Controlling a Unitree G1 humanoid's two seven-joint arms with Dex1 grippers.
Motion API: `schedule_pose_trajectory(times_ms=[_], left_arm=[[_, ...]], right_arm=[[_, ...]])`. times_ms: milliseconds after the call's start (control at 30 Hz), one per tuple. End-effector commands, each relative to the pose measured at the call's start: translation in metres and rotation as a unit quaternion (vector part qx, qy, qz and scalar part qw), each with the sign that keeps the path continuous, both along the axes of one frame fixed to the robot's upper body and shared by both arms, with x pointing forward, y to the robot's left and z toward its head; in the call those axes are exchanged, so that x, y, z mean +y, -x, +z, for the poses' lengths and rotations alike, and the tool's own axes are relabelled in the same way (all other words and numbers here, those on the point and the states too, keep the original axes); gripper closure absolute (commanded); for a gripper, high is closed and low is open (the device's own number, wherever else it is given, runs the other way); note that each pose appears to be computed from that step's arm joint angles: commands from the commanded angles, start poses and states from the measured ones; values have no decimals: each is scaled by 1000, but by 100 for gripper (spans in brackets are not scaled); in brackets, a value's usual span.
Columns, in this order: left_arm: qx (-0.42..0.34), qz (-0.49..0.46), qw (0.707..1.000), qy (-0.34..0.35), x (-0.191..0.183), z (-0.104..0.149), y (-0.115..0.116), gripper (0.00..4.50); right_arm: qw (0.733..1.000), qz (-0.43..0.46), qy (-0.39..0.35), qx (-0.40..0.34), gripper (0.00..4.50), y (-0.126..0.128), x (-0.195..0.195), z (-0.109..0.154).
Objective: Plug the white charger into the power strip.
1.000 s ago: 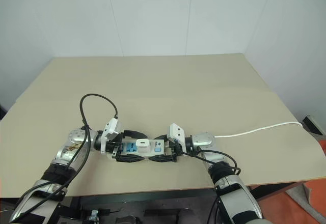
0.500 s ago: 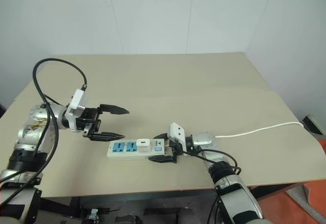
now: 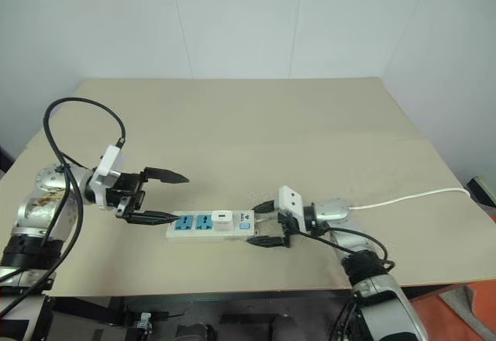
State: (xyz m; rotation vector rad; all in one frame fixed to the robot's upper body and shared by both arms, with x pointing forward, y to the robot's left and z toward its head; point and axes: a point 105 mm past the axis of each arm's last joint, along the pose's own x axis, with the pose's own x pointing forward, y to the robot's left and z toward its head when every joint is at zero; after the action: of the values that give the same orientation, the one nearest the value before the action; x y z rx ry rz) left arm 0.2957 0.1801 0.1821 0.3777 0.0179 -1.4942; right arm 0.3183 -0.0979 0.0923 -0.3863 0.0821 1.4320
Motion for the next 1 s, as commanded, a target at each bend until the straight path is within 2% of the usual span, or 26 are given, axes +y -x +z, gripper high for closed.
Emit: schedule_pose_trajectory(times_ms=[33,233,333,467,633,1000], left_arm=[[-32,5,999,10,9,15,7,0],[-30,53,998,16,25,14,30,0],[-26,66,998,0,29,9,42,0],[-25,117,993,2,39,8,46,0],[-18,130,991,6,38,7,50,0],[-8,137,990,13,35,4,47,0]], right_arm=[[999,-15,-17,-29,6,3,-12,24],[994,-88,-9,-60,6,13,-54,50],[992,-111,-13,-58,6,21,-66,55],[986,-151,-9,-64,6,28,-83,58],[982,-177,5,-71,6,28,-95,65],[982,-177,16,-69,6,28,-98,69]])
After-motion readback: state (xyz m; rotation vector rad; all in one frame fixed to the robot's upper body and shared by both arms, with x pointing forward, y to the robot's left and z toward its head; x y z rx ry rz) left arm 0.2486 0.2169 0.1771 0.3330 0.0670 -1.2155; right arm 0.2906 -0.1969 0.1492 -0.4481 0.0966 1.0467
